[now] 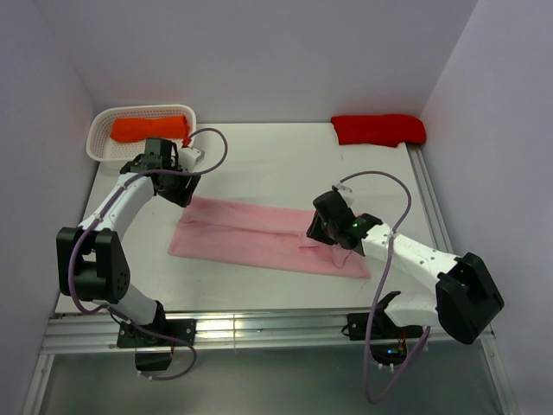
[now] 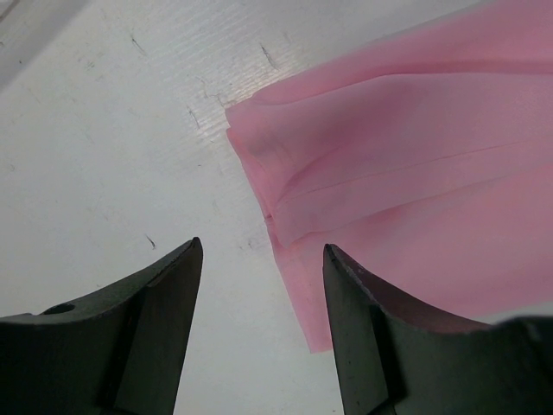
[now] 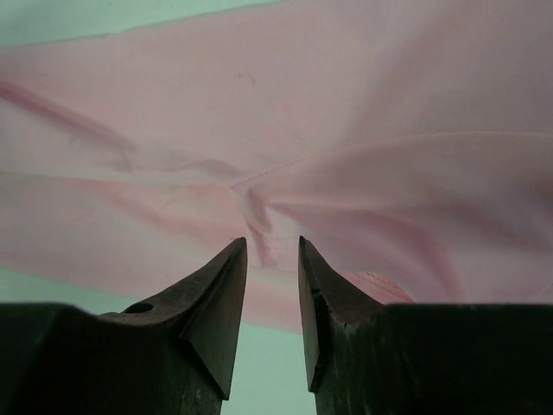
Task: Roll the t-shirts
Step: Fold the tshirt
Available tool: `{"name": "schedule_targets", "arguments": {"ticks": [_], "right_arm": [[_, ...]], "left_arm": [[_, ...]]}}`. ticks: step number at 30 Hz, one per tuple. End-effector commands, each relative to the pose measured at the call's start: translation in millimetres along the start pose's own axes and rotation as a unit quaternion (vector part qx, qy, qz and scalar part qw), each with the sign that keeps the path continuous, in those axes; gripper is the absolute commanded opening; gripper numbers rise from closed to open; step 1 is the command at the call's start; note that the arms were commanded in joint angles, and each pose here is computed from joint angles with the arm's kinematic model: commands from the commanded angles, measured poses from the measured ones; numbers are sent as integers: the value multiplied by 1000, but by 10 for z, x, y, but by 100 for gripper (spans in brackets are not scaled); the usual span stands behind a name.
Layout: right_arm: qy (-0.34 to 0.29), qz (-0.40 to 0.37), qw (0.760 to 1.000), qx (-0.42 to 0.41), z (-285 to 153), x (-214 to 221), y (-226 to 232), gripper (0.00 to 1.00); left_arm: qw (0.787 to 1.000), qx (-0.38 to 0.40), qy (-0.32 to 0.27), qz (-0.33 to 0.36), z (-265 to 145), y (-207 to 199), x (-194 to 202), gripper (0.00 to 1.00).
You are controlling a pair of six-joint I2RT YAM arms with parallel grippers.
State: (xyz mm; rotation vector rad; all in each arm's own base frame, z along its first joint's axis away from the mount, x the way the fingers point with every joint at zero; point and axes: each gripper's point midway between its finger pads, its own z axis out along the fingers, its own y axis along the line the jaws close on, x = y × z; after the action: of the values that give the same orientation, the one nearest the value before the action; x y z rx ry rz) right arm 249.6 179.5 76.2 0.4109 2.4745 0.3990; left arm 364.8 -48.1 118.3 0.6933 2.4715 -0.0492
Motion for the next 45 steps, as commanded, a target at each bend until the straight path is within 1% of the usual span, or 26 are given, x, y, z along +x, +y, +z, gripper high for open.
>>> {"name": "schedule_targets", "arguments": {"ticks": [1, 3, 7, 8, 10, 11, 14, 16, 21, 22, 26, 27, 29, 30, 32, 33, 36, 39, 41, 44, 45], "right_arm": [[-17, 13, 1000, 1, 55, -150, 109, 37], [-1, 12, 1000, 8, 141, -32, 47, 36], [16, 33, 999, -9, 225, 198, -17, 35], [26, 33, 999, -4, 248, 324, -119, 35], [26, 43, 999, -21, 253, 377, -109, 35], [36, 43, 998, -17, 268, 471, -176, 35], [44, 42, 998, -14, 300, 565, -240, 35], [47, 42, 998, -14, 307, 605, -250, 34], [42, 42, 998, -12, 306, 608, -279, 34], [43, 40, 998, -9, 311, 616, -293, 34], [41, 38, 998, -5, 319, 607, -302, 34], [40, 37, 998, -2, 325, 608, -315, 34], [40, 38, 998, 9, 337, 614, -361, 35], [41, 37, 998, 12, 339, 620, -371, 35], [40, 38, 998, 20, 345, 618, -411, 35], [39, 38, 998, 20, 342, 612, -416, 35], [35, 40, 998, 21, 331, 592, -432, 35], [31, 41, 998, 27, 323, 571, -471, 35], [32, 42, 998, 34, 321, 575, -522, 35], [29, 46, 998, 32, 312, 558, -532, 35], [29, 45, 998, 26, 311, 551, -505, 35]], "left_arm": [[1000, 13, -17, -4, 13, -38, -119, 63], [1000, 20, -15, -7, 52, -58, -114, 63], [999, 25, -5, -19, 216, -52, -109, 64], [999, 22, -11, -24, 238, -35, -145, 64], [999, 16, -5, -33, 318, -6, -144, 65], [999, 13, -11, -40, 335, 15, -193, 66], [999, 10, -12, -50, 445, 51, -246, 65], [998, 14, -4, -62, 542, 47, -243, 63], [997, 20, -6, -75, 652, 62, -311, 60], [997, 25, 6, -79, 711, 43, -266, 58], [995, 33, 13, -91, 780, 41, -270, 52], [995, 35, 16, -93, 800, 36, -261, 46], [995, 35, 17, -96, 803, 47, -272, 40], [995, 33, 22, -97, 826, 59, -248, 31], [994, 32, 23, -98, 830, 75, -263, 24], [994, 28, 23, -100, 840, 96, -266, 16], [994, 4, 22, -109, 835, 210, -297, 6], [993, -23, 25, -117, 840, 340, -295, 2], [992, -38, 29, -120, 856, 411, -274, 2], [992, -37, 33, -119, 868, 415, -245, 4], [992, -34, 35, -118, 878, 403, -232, 10]]}}
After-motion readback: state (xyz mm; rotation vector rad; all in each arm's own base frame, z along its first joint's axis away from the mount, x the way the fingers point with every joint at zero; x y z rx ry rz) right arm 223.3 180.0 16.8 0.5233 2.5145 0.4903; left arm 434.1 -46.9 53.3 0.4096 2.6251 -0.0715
